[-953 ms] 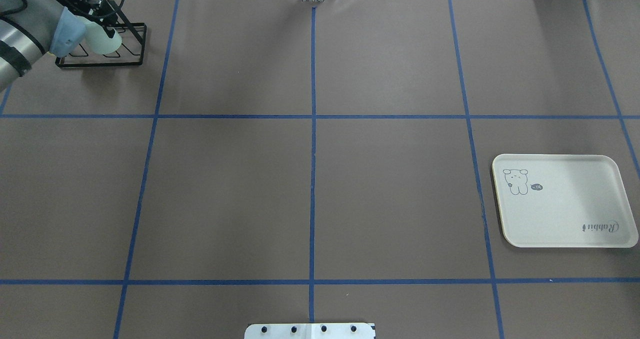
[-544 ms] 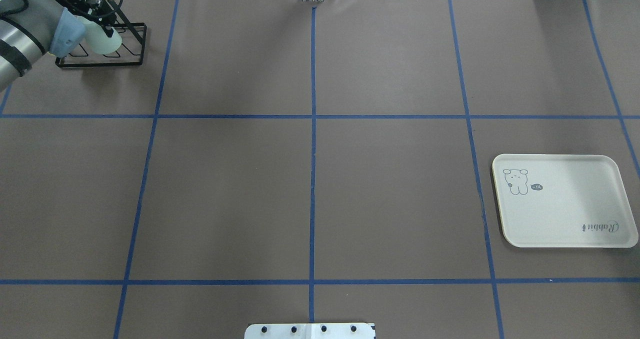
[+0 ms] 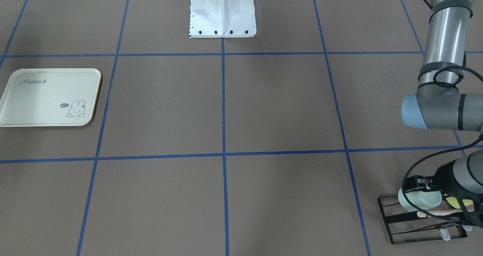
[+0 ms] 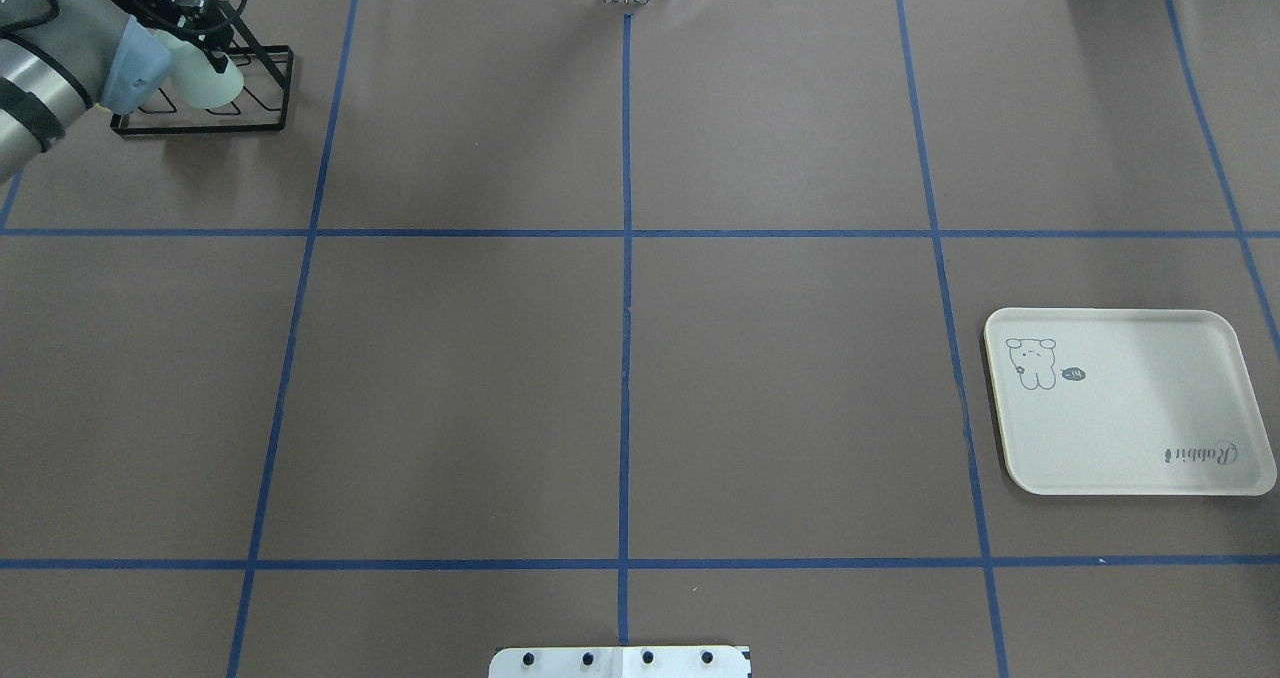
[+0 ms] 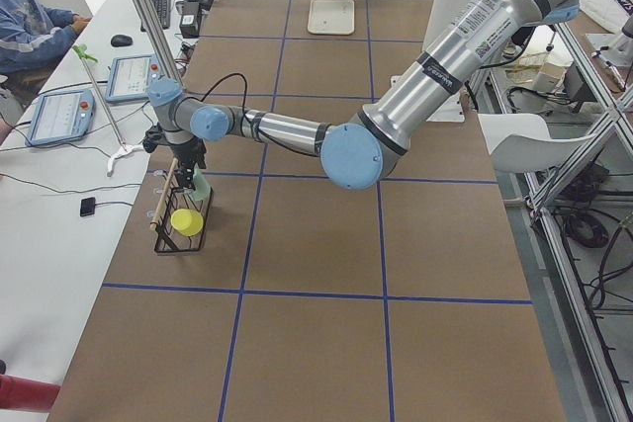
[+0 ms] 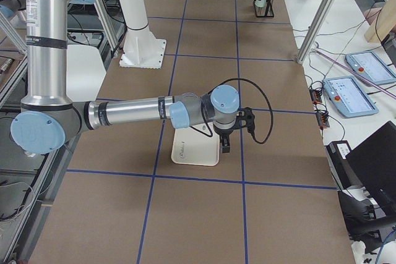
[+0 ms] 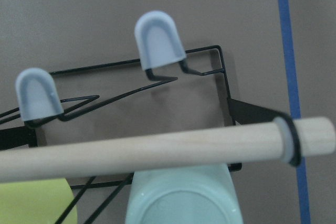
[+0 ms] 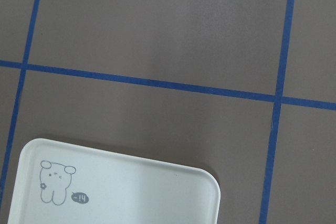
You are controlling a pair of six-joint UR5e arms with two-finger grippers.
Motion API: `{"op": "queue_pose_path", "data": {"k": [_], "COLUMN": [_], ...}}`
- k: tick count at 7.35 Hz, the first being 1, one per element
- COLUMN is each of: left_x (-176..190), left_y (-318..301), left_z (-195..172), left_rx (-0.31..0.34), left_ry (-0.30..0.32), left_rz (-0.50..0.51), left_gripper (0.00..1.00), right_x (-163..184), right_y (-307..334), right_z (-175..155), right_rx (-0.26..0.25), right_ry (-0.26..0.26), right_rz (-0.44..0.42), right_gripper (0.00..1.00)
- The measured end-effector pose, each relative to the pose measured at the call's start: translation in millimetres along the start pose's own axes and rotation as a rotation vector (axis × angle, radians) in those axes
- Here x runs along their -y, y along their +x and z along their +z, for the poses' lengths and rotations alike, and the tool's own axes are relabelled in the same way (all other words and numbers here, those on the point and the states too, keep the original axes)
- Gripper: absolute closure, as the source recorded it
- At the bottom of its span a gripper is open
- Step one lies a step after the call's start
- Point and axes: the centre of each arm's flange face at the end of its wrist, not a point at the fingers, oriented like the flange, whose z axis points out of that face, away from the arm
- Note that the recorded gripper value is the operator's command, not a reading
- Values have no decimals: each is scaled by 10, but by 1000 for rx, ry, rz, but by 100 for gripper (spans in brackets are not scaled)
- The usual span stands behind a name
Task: Left arm grabs green cup and hands to right arm on tray
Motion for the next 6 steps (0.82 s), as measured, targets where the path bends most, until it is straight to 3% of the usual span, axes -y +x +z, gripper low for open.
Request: {"op": "queue_pose_path", "data": {"k": [6], "left_x": [65], "left_y": [-18], "left_z": [-96], "left_rx": [32], "left_ry": [36], "left_rz": [7], "left_gripper": [15], "right_x": [-19], "right_y": [-2], "right_z": [6], "right_rx": [11], "right_ry": [-3], "right_rz": [0], "right_gripper": [0]}}
